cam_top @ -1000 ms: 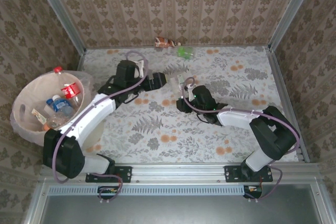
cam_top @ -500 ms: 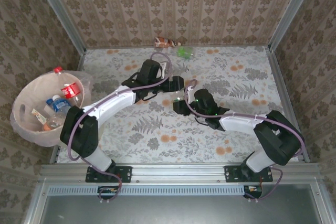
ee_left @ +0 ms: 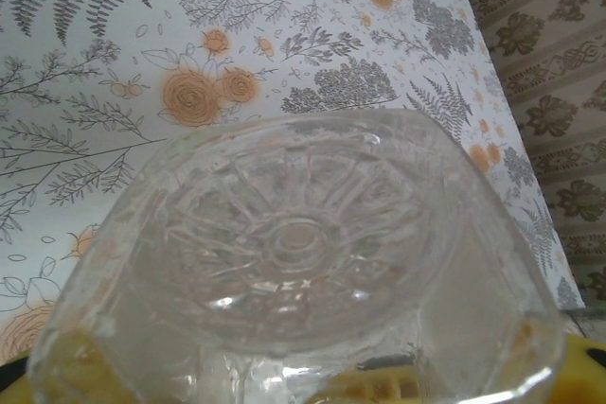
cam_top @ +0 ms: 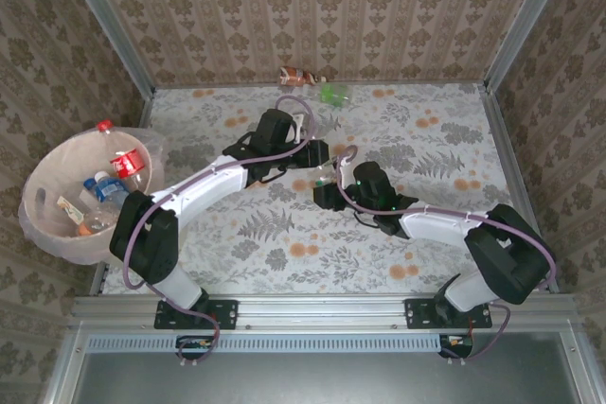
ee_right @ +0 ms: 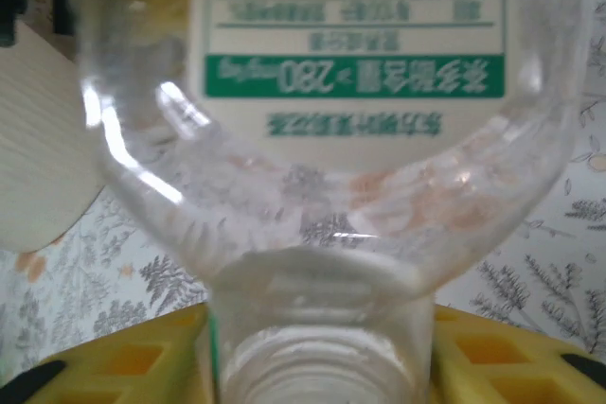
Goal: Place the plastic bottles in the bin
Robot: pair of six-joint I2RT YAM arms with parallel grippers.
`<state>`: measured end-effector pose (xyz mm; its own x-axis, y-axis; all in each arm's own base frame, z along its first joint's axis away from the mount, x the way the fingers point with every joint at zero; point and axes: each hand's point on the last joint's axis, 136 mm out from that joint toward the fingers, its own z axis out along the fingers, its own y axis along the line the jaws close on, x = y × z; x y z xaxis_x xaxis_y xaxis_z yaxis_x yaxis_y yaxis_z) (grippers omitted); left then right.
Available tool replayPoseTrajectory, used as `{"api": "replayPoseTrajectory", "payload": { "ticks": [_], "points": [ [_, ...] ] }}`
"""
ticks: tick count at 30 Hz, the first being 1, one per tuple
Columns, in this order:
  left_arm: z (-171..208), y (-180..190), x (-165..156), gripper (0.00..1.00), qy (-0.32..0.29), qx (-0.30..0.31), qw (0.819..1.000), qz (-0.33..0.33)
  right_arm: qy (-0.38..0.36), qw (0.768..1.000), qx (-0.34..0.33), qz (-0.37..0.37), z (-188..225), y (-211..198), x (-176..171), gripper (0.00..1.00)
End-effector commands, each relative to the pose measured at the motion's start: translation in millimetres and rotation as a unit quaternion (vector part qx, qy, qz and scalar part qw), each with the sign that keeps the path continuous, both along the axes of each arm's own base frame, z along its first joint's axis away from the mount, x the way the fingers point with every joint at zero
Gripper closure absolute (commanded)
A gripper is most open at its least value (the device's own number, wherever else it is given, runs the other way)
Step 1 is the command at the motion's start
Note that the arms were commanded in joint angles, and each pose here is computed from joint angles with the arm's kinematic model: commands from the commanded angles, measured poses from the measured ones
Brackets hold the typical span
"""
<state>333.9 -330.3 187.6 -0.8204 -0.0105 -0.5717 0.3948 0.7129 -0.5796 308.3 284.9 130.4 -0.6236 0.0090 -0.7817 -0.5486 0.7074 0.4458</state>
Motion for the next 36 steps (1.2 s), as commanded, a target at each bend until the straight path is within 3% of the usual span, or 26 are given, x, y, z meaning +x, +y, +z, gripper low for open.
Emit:
{"api": "replayPoseTrajectory", "payload": {
  "ticks": [1,4,7,12,20,26,36],
  "points": [
    [5,9,0,0.51,-0.021,0.005,1.0,0.008,-0.036,0.998,0.008,0.044,31,10,-7,0.3],
    [14,15,-1,0.51,-0.032,0.004,0.999,0.018,-0.038,0.997,0.01,0.064,32,13,-13,0.1],
    [29,27,-1,0.52,-0.054,0.009,0.998,0.034,-0.058,0.995,0.013,0.083,45,12,-21,0.01],
    [48,50,2,0.52,-0.086,0.021,0.994,0.069,-0.08,0.995,-0.028,0.061,50,-7,-25,0.0],
    [101,92,1,0.53,-0.149,0.042,0.981,0.113,-0.155,0.985,0.0,-0.07,87,-47,-7,0.0],
    [141,131,-15,0.53,-0.185,0.08,0.969,0.142,-0.163,0.979,-0.01,-0.121,90,-63,6,0.0],
    [216,214,-50,0.52,-0.276,0.165,0.921,0.219,-0.16,0.97,-0.004,-0.185,93,-77,32,0.0]
  ]
}}
